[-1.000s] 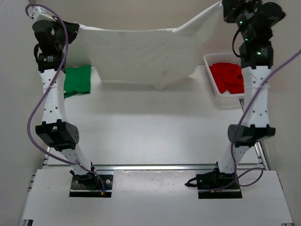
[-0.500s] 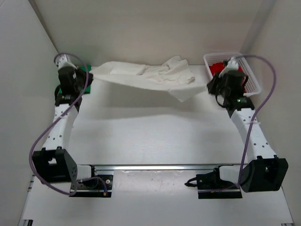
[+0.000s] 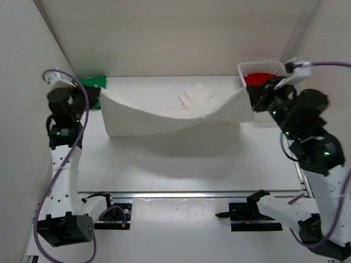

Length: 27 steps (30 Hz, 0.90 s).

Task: Fold and stack the t-shirts
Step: Flatten out the tshirt

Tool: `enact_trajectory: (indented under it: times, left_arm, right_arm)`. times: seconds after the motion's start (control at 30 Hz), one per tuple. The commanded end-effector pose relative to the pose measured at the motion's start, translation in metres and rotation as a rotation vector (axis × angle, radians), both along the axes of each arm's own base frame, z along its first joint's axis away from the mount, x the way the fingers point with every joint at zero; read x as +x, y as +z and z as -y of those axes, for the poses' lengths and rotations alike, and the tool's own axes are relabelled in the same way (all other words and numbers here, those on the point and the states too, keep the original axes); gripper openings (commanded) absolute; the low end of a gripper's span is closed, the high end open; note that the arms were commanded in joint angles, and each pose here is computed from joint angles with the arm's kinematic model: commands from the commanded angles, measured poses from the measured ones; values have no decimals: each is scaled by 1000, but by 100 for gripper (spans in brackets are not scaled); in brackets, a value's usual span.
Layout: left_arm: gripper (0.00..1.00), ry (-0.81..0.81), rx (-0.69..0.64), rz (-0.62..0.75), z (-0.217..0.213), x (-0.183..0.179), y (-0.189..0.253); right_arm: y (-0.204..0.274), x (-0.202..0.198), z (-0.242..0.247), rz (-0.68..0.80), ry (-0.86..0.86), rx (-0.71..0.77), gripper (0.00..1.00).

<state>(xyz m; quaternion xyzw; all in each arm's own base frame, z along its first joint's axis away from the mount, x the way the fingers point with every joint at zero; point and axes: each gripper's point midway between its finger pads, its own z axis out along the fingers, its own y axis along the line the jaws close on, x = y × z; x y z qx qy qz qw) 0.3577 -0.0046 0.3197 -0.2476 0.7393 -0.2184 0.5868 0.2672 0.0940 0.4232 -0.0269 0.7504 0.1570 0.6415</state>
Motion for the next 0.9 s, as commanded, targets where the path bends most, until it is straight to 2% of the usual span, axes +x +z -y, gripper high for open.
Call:
enact_trajectory:
  times: [0.0, 0.03, 0.07, 0.1, 0.17, 0.2, 0.3, 0.33, 0.47, 0.53, 0.57, 0.6, 0.63, 0.7, 0.83, 0.87]
  left_arm:
    - [0, -57, 38, 289, 12, -29, 143]
    - [0, -63, 43, 331, 15, -37, 169]
    - [0, -66, 46, 379, 16, -45, 194]
    - [0, -73, 45, 399, 17, -48, 205]
    - [0, -72, 45, 428, 15, -50, 233]
    - [0, -60, 48, 436, 12, -50, 241]
    - [0, -44, 54, 487, 10, -54, 271]
    - [0, -37, 53, 470, 8, -48, 266]
    - [0, -30, 58, 448, 7, -34, 255]
    - [0, -31, 55, 409, 8, -20, 232]
    - [0, -16, 52, 367, 5, -10, 211]
    - [0, -32, 41, 333, 10, 5, 188]
    - [0, -27, 36, 305, 8, 14, 175]
    - [0, -15, 40, 219, 9, 45, 134]
    - [0, -46, 58, 83, 15, 106, 85]
    - [0, -44, 55, 60, 12, 115, 77]
  right_arm:
    - [125, -35, 21, 258, -107, 36, 0]
    - [155, -44, 21, 316, -107, 37, 0]
    - [164, -38, 1, 326, -69, 28, 0]
    - [190, -46, 18, 384, -132, 18, 0]
    - [210, -22, -3, 428, -143, -69, 0]
    - [236, -31, 8, 490, -154, -34, 0]
    - [260, -18, -7, 578, -176, -41, 0]
    - [275, -26, -8, 626, -161, -31, 0]
    - [289, -8, -13, 698, -233, -110, 1]
    - [278, 15, -19, 681, -254, -158, 0]
    - [262, 41, -22, 651, -223, -183, 0]
    - [239, 75, -9, 572, -233, -174, 0]
    - [227, 90, -21, 560, -128, -168, 0]
    - [182, 150, -12, 427, -49, -134, 0]
    - [109, 234, -6, 263, 0, -105, 0]
    - [111, 241, -2, 271, -2, -82, 0]
